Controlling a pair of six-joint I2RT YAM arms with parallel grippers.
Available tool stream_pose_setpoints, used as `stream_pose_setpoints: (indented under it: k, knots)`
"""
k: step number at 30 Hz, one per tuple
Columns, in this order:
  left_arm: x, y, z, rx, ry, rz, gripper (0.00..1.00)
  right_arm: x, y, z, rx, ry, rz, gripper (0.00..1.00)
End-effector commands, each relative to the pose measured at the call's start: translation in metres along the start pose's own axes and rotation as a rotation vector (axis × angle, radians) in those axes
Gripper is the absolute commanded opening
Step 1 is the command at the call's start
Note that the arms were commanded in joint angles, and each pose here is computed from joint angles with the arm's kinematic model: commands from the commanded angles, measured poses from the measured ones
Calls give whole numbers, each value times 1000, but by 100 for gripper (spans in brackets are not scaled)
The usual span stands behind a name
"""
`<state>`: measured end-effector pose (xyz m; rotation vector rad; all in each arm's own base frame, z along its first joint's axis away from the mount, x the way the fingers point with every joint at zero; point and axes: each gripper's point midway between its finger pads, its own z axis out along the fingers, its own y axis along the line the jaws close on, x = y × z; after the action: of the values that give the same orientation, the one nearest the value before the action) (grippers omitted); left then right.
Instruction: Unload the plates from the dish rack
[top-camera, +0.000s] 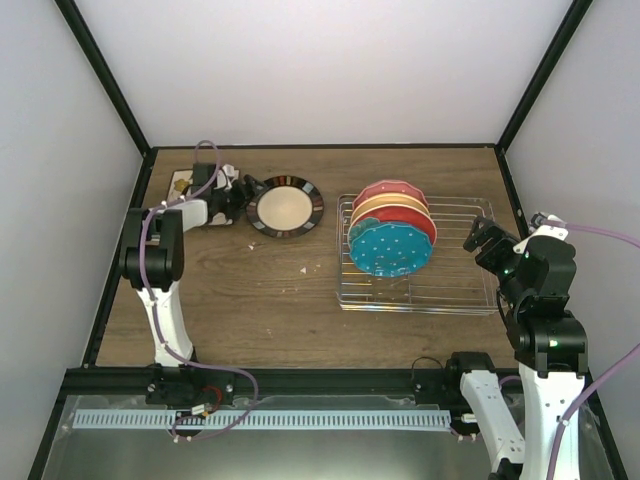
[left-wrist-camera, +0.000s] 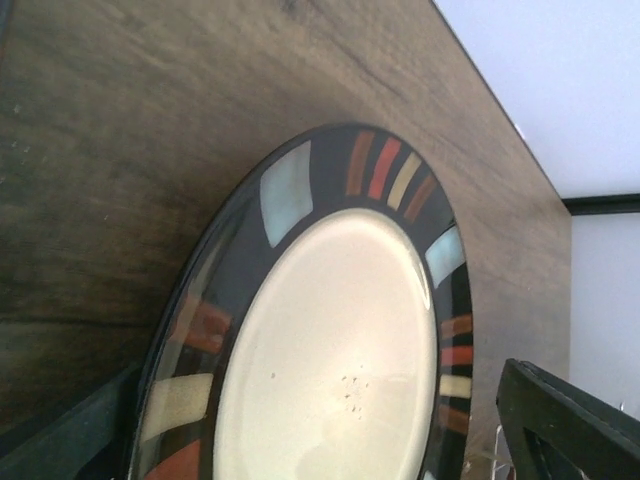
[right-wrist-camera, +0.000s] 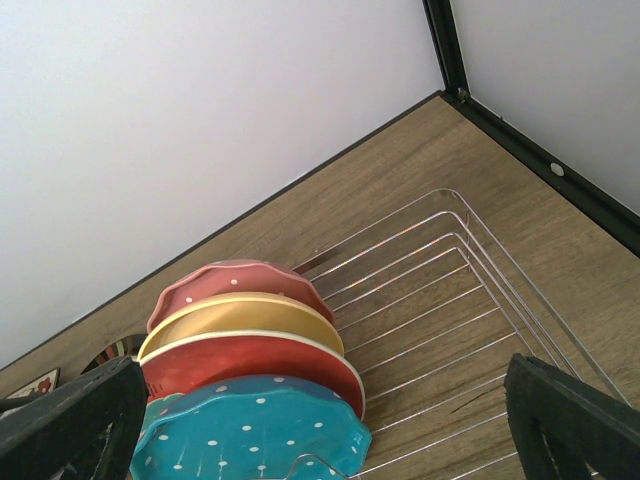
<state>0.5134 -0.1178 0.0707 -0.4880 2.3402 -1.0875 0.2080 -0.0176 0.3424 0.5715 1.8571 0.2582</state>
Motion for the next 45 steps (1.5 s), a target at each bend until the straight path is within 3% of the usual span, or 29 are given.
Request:
stream_pose_setpoints:
  k: [1, 6, 20, 22, 25, 27, 30, 33, 39, 45]
  knots:
    - [-14, -20, 5, 51, -21, 73, 98, -14, 7, -13, -22, -41, -4, 100]
    - [-21, -12, 6, -9, -42, 89, 100, -15, 6, -16, -19, -45, 0, 100]
    - [-80, -11, -1, -236, -186, 347, 100, -12, 9, -11, -37, -31, 21, 100]
    - [-95, -33, -11, -225, -230, 405, 100, -12, 9, -12, -34, -32, 20, 100]
    - [-96, -108, -30, -71, -270, 542, 100, -11, 8, -13, -30, -31, 19, 100]
    - [-74, -178, -44, 82, -279, 725, 99, -10, 7, -10, -27, -28, 16, 100]
    - [2, -272, -63, 328, -218, 1048, 94, -9, 9, -5, -38, -23, 12, 100]
    - [96, -323, -74, 519, -91, 1293, 87, -9, 12, 0, -49, -20, 9, 100]
    - [206, -328, -72, 583, 47, 1545, 62, -11, 11, -2, -42, -25, -5, 100]
    - [250, -325, -56, 579, 71, 1704, 55, -11, 8, -5, -26, -29, -21, 100]
